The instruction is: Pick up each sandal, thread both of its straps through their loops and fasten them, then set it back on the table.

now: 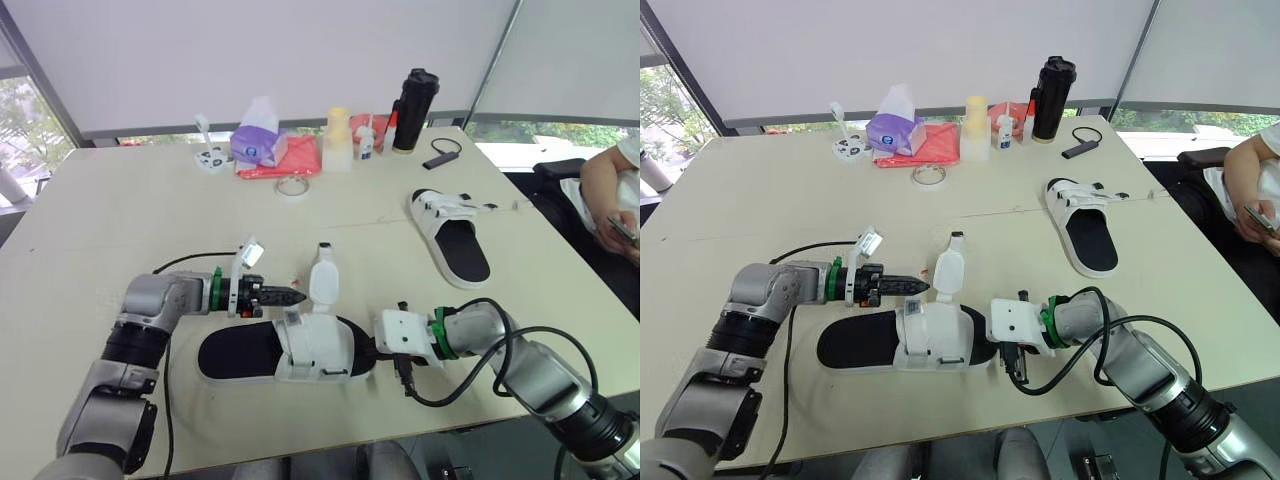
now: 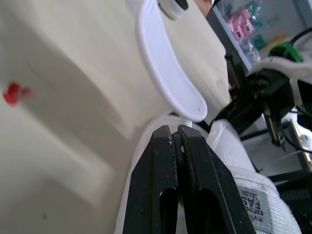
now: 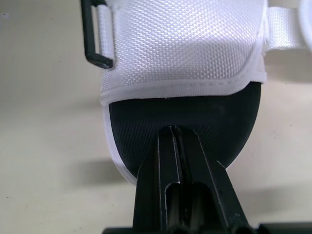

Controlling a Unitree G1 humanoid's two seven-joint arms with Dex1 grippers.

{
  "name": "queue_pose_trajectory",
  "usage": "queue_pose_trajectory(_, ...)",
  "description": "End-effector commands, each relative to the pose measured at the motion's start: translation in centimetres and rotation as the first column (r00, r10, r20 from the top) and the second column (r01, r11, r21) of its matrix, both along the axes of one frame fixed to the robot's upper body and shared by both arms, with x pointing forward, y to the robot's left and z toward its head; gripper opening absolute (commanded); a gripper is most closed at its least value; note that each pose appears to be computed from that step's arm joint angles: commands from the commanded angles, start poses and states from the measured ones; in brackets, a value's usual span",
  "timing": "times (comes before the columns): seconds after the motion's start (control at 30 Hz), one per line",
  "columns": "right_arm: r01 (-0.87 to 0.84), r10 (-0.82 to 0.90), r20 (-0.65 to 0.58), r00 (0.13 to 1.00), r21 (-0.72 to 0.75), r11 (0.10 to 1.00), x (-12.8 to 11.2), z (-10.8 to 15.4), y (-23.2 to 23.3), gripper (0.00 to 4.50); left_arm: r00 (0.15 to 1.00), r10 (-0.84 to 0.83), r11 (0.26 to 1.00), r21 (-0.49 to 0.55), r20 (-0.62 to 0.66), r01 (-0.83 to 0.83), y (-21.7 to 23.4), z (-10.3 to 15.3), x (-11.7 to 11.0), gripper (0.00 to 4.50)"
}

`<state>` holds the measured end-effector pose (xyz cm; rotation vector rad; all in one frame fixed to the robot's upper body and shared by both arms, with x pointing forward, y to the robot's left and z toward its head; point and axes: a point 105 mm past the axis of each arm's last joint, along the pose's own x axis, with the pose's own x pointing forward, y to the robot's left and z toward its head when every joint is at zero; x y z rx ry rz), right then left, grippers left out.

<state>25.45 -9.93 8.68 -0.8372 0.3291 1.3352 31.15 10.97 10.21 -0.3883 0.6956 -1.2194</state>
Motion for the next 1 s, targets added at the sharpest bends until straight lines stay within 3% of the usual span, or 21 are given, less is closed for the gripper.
queue_pose_trajectory(0.03, 0.109, -0.115, -0.04, 0.993, -0.124, 0.986, 0.8, -2.7, -2.7, 0.0, 1.0, -0.018, 0.999, 0.045, -0.013, 0.019, 0.2, -0.9, -0.7, 0.1)
queue_pose_trajectory(0.43, 0.114, -0.12, -0.041, 0.992, -0.125, 0.986, 0.7, -2.6, -2.8, 0.0, 0.999, -0.028, 0.999, 0.036, -0.015, 0.028, -0.7, -1.4, -0.3, 0.1)
queue_pose_trajectory(0.53, 0.115, -0.121, -0.042, 0.992, -0.126, 0.985, 0.6, -2.6, -2.8, 0.0, 1.0, -0.021, 0.999, 0.034, -0.011, 0.021, -0.6, -1.3, -0.1, 1.03)
queue_pose_trajectory(0.77, 0.115, -0.121, -0.043, 0.992, -0.124, 0.986, 0.7, -2.7, -2.8, 0.0, 0.999, 0.043, 0.999, -0.002, 0.018, -0.043, 0.4, 0.1, 1.1, 4.48)
queue_pose_trajectory(1.0, 0.117, -0.123, -0.042, 0.992, -0.122, 0.986, 0.7, -2.7, -2.7, 0.0, 0.977, 0.201, 0.976, -0.1, 0.07, -0.193, 3.1, 3.7, 3.8, 4.48)
